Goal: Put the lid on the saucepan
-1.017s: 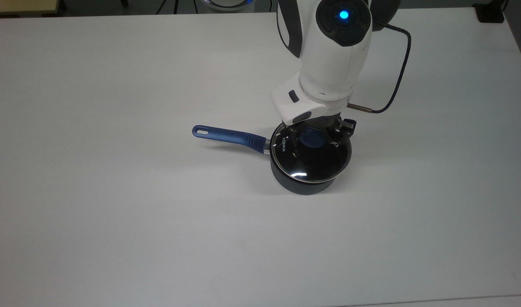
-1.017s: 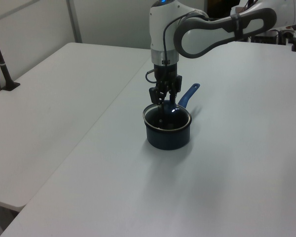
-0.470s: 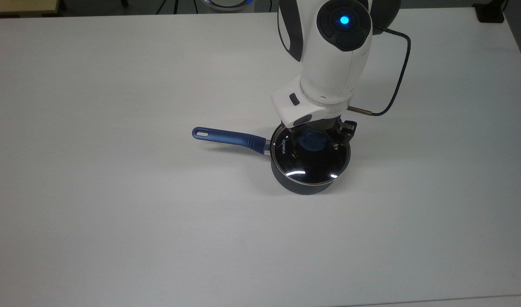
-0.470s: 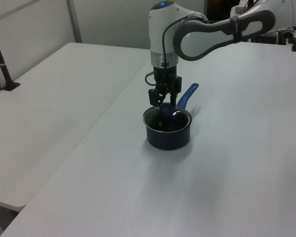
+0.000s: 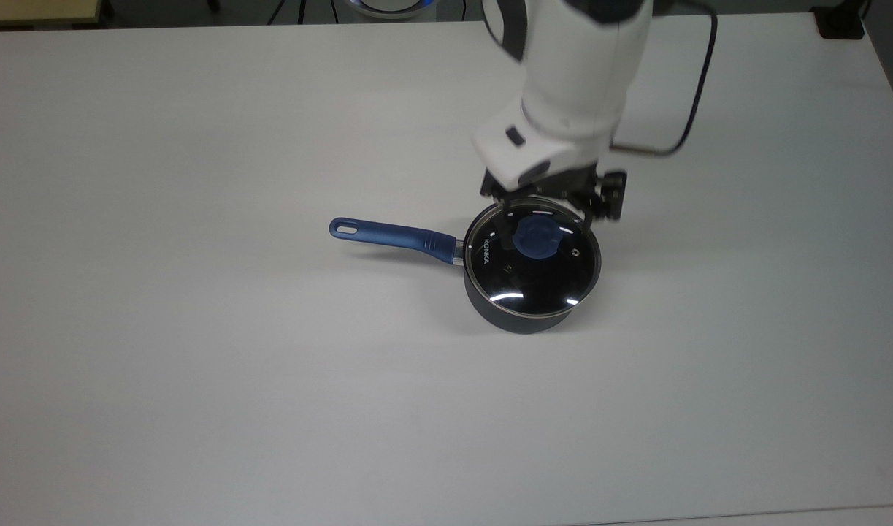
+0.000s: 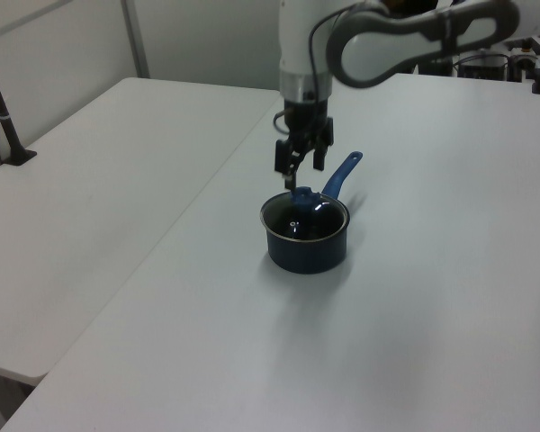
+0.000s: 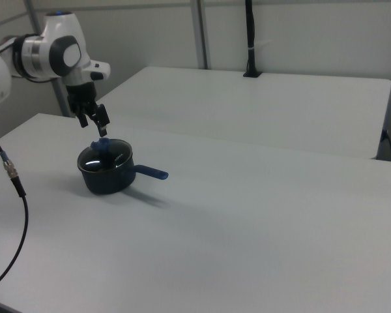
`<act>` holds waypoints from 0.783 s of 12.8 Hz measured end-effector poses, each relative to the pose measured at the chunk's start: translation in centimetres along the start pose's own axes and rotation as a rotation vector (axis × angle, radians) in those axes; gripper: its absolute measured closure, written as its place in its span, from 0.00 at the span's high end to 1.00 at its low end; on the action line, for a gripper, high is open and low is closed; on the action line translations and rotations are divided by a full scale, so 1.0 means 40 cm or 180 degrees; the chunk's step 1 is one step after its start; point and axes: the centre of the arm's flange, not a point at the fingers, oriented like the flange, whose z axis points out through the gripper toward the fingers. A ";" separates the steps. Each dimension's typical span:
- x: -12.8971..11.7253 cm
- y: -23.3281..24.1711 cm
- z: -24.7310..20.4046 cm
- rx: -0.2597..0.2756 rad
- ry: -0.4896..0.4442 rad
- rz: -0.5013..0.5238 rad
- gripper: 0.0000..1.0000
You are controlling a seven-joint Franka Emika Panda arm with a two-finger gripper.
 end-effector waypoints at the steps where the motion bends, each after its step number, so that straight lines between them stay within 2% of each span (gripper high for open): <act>1: -0.025 0.033 -0.042 -0.0008 0.0005 -0.0155 1.00; 3: -0.074 0.152 -0.117 -0.0055 0.0001 -0.0341 1.00; 6: -0.132 0.358 -0.189 -0.0196 0.0026 -0.0373 1.00; 10: -0.156 0.473 -0.202 -0.0325 -0.0060 -0.0433 1.00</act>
